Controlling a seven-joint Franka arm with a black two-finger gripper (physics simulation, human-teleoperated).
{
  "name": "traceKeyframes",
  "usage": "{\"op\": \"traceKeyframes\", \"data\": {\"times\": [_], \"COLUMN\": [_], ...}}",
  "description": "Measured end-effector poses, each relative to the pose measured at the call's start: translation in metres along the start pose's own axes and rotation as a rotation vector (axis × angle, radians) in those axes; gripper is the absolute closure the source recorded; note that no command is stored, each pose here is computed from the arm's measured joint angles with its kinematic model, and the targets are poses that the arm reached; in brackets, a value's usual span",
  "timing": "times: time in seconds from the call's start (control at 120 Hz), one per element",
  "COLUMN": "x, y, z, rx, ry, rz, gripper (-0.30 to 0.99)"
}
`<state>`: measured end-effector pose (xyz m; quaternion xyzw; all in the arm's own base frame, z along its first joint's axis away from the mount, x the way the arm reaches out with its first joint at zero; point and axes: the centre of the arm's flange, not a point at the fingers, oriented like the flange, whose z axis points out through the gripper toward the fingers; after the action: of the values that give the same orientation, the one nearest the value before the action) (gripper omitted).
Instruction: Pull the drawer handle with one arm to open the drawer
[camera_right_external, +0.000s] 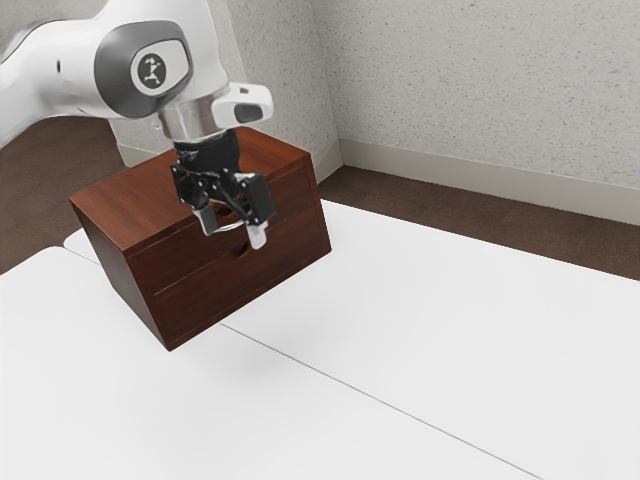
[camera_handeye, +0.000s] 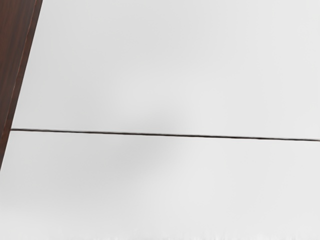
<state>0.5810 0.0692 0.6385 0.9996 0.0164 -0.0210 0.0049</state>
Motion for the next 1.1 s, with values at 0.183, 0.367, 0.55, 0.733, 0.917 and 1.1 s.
{"op": "traceKeyframes", "data": {"times": [0.183, 0.367, 0.55, 0.733, 0.917, 1.1], "x": [-0.002, -0.04, -0.034, 0.003, 0.029, 0.036], "y": [0.002, 0.003, -0.021, -0.027, -0.048, -0.032], "z": [-0.005, -0.091, -0.088, -0.035, 0.002, 0.004], "rx": [0.002, 0.021, 0.026, 0.008, 0.013, 0.089], "ry": [0.003, 0.161, 0.183, 0.1, 0.076, 0.077], "rz": [0.021, 0.034, 0.022, 0.064, 0.11, 0.178], "gripper": [0.0, 0.0, 0.0, 0.0, 0.0, 0.0]}}
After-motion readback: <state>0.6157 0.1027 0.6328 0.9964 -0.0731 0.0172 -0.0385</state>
